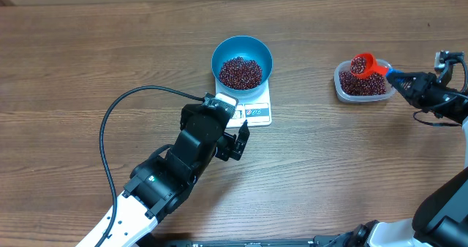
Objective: Scoop item into bowl and weigh 150g on scale
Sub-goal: 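Lift the filled scoop out of the tub with the right gripper, then carry the filled scoop left over the teal bowl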
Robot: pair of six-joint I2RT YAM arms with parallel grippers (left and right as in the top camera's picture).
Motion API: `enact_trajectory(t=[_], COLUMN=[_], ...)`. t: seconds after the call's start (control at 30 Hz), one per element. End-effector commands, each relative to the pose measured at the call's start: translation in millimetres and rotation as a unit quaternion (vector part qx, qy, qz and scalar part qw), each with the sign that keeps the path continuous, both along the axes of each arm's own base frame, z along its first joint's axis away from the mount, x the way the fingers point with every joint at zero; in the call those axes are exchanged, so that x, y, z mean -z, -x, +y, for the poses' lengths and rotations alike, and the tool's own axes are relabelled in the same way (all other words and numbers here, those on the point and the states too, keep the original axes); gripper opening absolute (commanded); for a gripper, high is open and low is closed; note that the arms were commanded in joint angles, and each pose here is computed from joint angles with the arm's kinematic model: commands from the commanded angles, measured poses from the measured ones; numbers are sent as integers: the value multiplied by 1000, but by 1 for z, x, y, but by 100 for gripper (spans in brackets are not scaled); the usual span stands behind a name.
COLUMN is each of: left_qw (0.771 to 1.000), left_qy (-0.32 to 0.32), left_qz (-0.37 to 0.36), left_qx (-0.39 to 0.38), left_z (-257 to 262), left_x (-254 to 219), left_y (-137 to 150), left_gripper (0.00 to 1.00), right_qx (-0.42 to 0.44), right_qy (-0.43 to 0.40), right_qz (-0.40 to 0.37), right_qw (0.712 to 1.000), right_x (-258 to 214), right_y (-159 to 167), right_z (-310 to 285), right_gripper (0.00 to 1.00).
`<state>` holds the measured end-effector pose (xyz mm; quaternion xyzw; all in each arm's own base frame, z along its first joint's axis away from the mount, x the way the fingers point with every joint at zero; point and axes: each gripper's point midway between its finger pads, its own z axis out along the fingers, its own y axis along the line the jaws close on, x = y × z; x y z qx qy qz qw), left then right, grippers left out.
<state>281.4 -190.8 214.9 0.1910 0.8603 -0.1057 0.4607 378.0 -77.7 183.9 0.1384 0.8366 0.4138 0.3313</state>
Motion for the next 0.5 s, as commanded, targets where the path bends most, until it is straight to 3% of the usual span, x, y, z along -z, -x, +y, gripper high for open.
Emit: enact_trajectory(t=[0.0, 0.47], left_qw=[1000, 1000], left_qy=[9, 9], left_qz=[-7, -7], left_qx=[1, 1], left_z=[1, 1], left_x=[-8, -8], left_y=[1, 1], left_gripper=[100, 100], right_qx=[-26, -103], right_qy=[-48, -75], right_qz=[-27, -42], right_qw=[998, 991], right_x=[-14, -24], right_y=[2, -2], right_z=[12, 66], right_gripper=[4, 4])
